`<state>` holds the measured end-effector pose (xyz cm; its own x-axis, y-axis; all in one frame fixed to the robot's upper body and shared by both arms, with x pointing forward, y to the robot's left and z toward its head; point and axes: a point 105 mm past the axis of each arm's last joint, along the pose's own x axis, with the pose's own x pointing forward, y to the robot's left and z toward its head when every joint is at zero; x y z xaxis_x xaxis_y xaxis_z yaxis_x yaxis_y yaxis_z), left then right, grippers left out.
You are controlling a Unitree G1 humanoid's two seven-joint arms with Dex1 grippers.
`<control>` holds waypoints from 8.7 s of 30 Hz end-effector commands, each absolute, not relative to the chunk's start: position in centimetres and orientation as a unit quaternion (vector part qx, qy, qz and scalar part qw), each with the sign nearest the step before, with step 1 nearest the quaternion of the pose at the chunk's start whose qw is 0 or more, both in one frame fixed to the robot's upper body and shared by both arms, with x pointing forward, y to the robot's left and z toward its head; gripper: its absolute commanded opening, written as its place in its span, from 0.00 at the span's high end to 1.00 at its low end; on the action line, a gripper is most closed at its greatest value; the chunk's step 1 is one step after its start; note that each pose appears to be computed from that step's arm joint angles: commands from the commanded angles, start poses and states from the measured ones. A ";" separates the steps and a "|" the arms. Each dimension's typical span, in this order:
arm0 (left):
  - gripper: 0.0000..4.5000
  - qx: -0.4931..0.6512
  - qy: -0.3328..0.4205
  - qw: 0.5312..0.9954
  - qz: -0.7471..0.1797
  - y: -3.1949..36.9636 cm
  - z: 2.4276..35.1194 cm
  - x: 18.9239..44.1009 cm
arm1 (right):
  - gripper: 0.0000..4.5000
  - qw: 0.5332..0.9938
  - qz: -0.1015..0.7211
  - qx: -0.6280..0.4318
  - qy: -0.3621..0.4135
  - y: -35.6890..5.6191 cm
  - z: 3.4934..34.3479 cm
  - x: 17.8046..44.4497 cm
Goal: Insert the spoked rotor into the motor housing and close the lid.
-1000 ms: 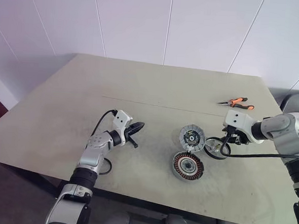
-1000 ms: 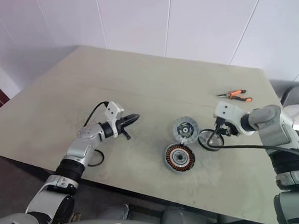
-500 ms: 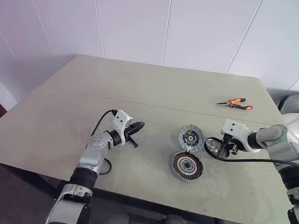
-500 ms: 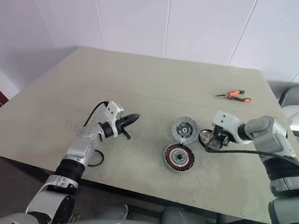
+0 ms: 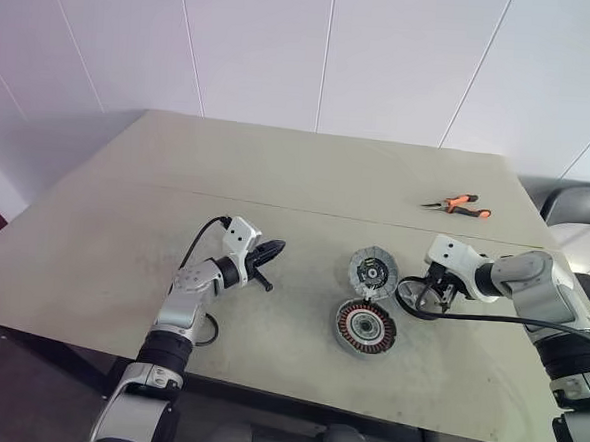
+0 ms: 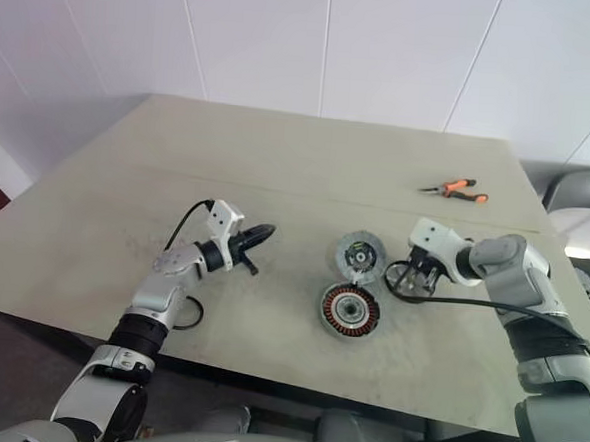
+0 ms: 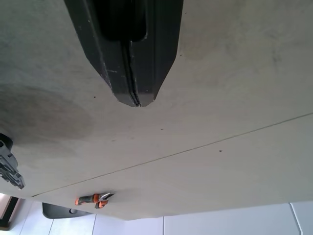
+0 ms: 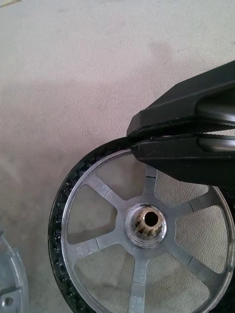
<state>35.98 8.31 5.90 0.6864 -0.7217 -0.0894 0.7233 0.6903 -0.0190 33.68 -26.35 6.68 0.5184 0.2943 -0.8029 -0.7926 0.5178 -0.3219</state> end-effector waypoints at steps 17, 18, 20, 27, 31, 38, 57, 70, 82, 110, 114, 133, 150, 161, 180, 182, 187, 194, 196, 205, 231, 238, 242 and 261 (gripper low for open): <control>1.00 0.017 0.020 0.913 -0.407 7.5 7.4 36.4 | 1.00 0.864 0.335 -0.254 0.277 -28.4 10.1 36.0; 1.00 0.016 0.020 0.913 -0.407 7.5 7.4 36.4 | 1.00 0.872 0.324 -0.254 0.266 -28.5 10.6 36.5; 1.00 0.017 0.020 0.913 -0.406 7.6 7.4 36.4 | 1.00 0.885 0.303 -0.254 0.247 -28.8 11.4 37.2; 1.00 0.018 0.021 0.913 -0.406 7.7 7.4 36.5 | 1.00 0.916 0.285 -0.231 0.166 -27.5 14.6 38.7; 1.00 0.025 0.019 0.915 -0.403 7.7 7.5 36.8 | 1.00 0.933 0.263 -0.208 0.130 -26.5 15.8 39.7; 1.00 0.019 0.013 0.918 -0.396 7.8 7.8 37.0 | 1.00 0.939 0.312 -0.132 0.060 -22.6 18.1 39.7; 1.00 -0.376 -0.015 0.820 -0.431 4.9 14.2 36.3 | 1.00 0.951 0.299 0.053 -0.064 -17.9 20.9 41.2; 0.25 -0.520 0.011 0.729 -0.446 4.0 15.9 36.3 | 1.00 0.943 0.320 0.070 -0.064 -15.4 20.0 41.7; 0.01 -0.647 0.097 0.613 -0.443 2.1 16.8 35.9 | 1.00 0.942 0.324 0.065 -0.061 -15.0 19.4 42.1; 0.01 -0.608 0.055 0.701 -0.369 3.5 16.3 39.2 | 1.00 0.926 0.362 0.078 -0.071 -13.5 19.7 41.2; 0.01 -0.534 0.035 0.746 -0.396 3.3 16.7 38.8 | 1.00 0.925 0.364 0.078 -0.071 -13.4 19.7 41.3; 0.28 -0.386 -0.013 0.821 -0.421 3.7 16.8 38.7 | 1.00 0.925 0.366 0.078 -0.069 -13.2 19.4 41.3; 0.91 -0.367 0.002 0.827 -0.427 3.4 16.0 38.4 | 1.00 0.919 0.379 0.081 -0.069 -12.7 19.4 41.0; 0.91 -0.361 0.004 0.839 -0.408 3.7 15.5 38.7 | 0.56 0.918 0.378 0.088 -0.077 -12.8 19.8 41.0; 0.91 0.036 -0.086 0.900 -0.426 2.6 11.8 36.6 | 0.56 0.954 0.263 0.060 -0.134 -19.0 22.6 42.9; 0.91 0.087 -0.110 0.887 -0.440 1.8 11.6 36.0 | 0.56 0.957 0.249 0.054 -0.140 -19.9 23.0 43.1; 0.91 0.169 -0.196 0.865 -0.430 1.3 13.2 35.6 | 0.56 0.963 0.220 0.036 -0.152 -21.5 23.8 43.4; 0.91 0.310 -0.312 0.804 -0.400 0.9 14.2 34.6 | 0.56 0.967 0.204 0.028 -0.153 -22.3 23.7 43.5; 0.91 0.362 -0.366 0.772 -0.371 0.9 14.8 34.1 | 0.56 0.967 0.203 0.028 -0.152 -22.3 23.7 43.6; 0.91 0.465 -0.511 0.625 -0.363 -1.8 14.5 31.3 | 0.56 0.970 0.195 0.026 -0.140 -22.5 22.9 43.9; 0.91 0.444 -0.498 0.499 -0.553 -3.2 9.4 26.7 | 0.56 0.983 0.136 0.013 -0.125 -25.5 20.9 42.2; 0.91 0.421 -0.497 0.494 -0.576 -2.6 9.0 25.6 | 0.56 0.985 0.124 0.013 -0.123 -26.2 20.5 41.5; 0.91 0.425 -0.492 0.494 -0.577 -2.2 8.8 25.7 | 0.56 0.985 0.119 0.013 -0.123 -26.7 20.3 41.1; 0.91 0.424 -0.493 0.478 -0.590 -1.7 8.7 25.4 | 0.56 0.987 0.093 0.002 -0.128 -28.6 20.7 40.3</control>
